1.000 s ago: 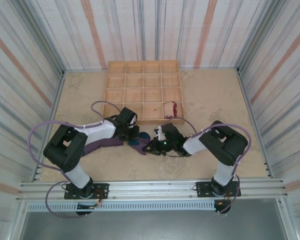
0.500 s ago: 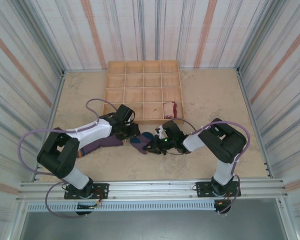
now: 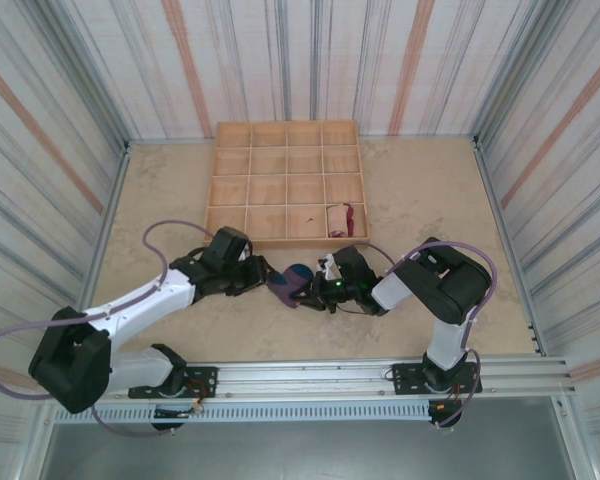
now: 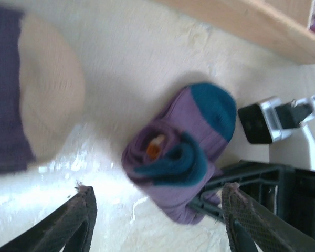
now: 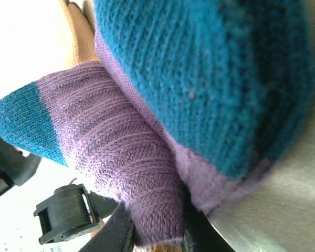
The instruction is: Roll the socks
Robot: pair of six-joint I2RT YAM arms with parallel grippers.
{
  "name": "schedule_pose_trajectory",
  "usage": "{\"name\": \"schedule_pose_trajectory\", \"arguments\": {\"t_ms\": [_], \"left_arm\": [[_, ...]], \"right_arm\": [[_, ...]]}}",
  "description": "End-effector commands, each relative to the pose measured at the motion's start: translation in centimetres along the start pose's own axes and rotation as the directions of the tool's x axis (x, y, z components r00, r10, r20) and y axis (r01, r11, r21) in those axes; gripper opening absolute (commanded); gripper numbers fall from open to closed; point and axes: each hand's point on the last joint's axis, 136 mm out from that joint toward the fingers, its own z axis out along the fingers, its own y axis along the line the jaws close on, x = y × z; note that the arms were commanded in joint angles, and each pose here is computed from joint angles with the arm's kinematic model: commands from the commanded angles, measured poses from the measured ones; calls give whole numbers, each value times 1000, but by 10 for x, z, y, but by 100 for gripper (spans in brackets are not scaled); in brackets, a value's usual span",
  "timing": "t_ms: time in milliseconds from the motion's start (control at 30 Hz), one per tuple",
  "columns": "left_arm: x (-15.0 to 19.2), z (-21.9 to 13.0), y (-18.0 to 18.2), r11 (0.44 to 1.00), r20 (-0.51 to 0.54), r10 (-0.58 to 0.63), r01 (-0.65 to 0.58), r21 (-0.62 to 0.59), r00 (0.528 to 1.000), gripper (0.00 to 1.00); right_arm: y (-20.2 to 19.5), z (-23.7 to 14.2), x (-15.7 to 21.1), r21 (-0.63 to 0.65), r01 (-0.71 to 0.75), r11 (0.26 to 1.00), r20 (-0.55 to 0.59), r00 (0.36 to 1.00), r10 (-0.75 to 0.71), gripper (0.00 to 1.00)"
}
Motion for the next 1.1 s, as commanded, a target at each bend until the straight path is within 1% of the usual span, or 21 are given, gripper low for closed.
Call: {"name": "schedule_pose_trajectory", "arguments": {"t_ms": [0, 200, 433, 567, 700, 867, 967, 1033, 1067], "left_arm": [[9, 3, -6, 994, 27, -85, 83, 68, 996, 65], [23, 24, -7, 991, 20, -113, 112, 68, 993, 66], [20, 41, 2, 992, 51, -124, 125, -4, 991, 65], [18, 49, 2, 992, 45, -120, 121, -31, 992, 60], [19, 58, 8, 991, 41, -118, 120, -61, 992, 53], [16, 66, 12, 990, 32, -118, 120, -78, 993, 39], [14, 67, 13, 989, 30, -105, 107, -98, 994, 26], [12, 67, 13, 989, 20, -86, 87, -117, 996, 16], [12, 66, 12, 990, 9, -71, 72, -119, 997, 12]], "right_arm": [[-120, -20, 13, 355, -300, 886, 123, 954, 274, 0], [-121, -18, 13, 333, -315, 889, 128, 949, 288, 0], [-119, -16, 12, 323, -313, 893, 124, 949, 288, 0], [-119, -16, 11, 319, -313, 894, 125, 949, 288, 0], [-117, -17, 10, 317, -305, 898, 126, 952, 279, 0], [-109, -19, 8, 297, -261, 919, 117, 965, 236, 0], [-101, -18, 4, 285, -206, 936, 102, 978, 184, 0], [-95, -17, 3, 282, -165, 945, 91, 985, 144, 3], [-92, -18, 1, 279, -145, 949, 91, 988, 124, 7]]}}
